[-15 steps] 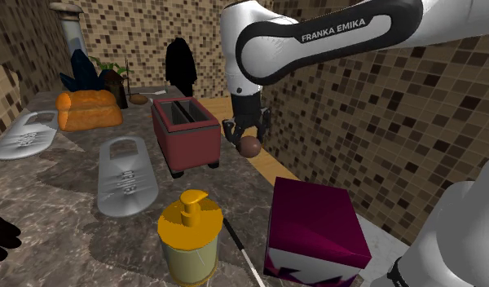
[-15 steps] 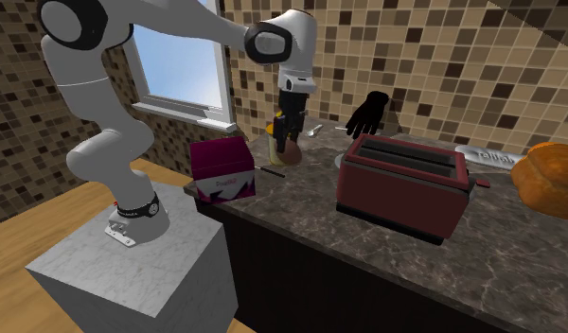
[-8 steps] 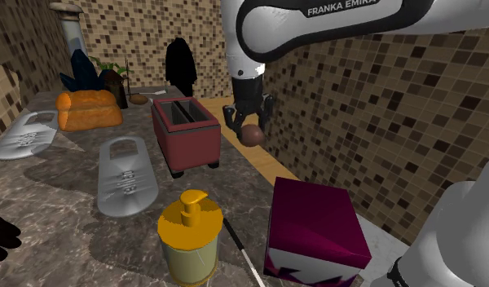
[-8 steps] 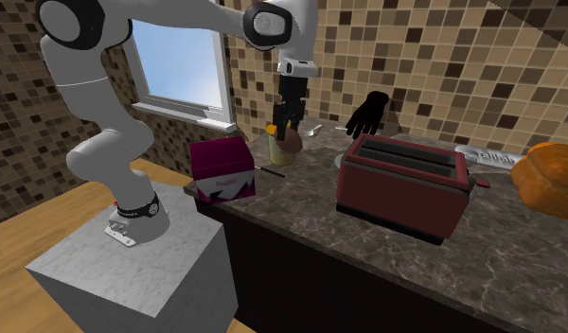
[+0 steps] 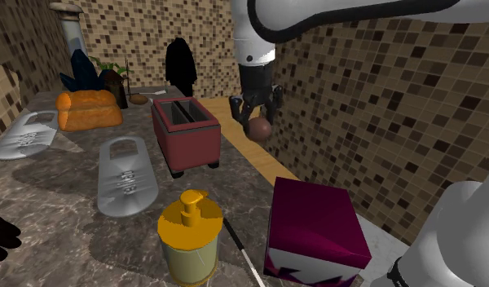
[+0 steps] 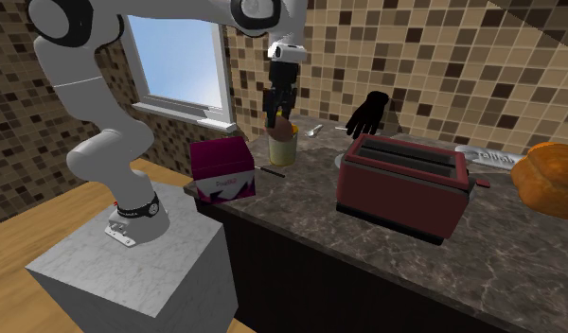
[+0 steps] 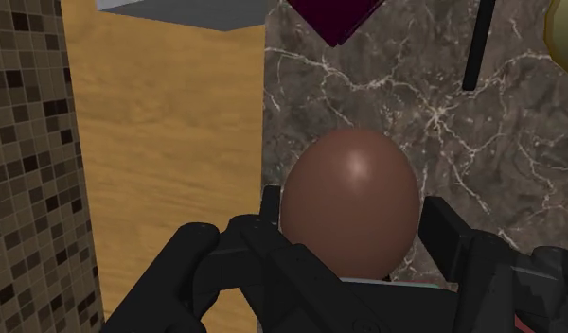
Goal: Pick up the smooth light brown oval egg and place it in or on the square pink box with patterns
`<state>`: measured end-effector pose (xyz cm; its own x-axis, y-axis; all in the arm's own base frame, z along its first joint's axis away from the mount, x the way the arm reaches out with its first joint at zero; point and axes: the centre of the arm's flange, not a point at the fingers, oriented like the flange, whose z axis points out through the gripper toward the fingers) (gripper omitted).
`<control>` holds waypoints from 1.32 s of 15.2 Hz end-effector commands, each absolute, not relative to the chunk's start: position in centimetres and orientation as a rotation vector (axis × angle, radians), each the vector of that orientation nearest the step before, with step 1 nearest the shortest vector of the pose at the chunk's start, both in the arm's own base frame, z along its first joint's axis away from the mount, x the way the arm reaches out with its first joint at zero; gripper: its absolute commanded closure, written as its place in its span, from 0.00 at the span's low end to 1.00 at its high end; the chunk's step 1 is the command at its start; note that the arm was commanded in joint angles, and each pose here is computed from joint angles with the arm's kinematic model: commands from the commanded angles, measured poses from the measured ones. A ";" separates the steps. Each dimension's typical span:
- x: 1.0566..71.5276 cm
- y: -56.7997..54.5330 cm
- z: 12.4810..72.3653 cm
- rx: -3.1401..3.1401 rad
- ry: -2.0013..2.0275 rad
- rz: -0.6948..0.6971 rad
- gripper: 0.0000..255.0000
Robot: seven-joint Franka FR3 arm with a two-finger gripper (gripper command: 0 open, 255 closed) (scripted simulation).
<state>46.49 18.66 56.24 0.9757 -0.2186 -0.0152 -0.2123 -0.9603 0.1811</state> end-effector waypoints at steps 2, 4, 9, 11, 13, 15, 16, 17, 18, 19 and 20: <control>42.7 18.7 56.5 2.944 -0.324 -0.052 1.00; 40.1 18.9 56.6 2.944 -0.324 -0.052 1.00; 33.5 19.2 57.1 2.944 -0.324 -0.052 1.00; 30.8 19.4 57.3 2.944 -0.324 -0.052 1.00; 28.2 19.5 57.4 2.944 -0.324 -0.052 1.00; 25.6 19.7 57.6 2.944 -0.324 -0.052 1.00; 24.2 19.8 57.7 2.944 -0.324 -0.052 1.00; 24.2 19.8 57.2 2.944 -0.324 -0.052 1.00; 24.2 19.8 56.6 2.944 -0.324 -0.052 1.00; 24.2 19.8 56.1 2.944 -0.324 -0.052 1.00; 24.2 19.8 55.6 2.944 -0.324 -0.052 1.00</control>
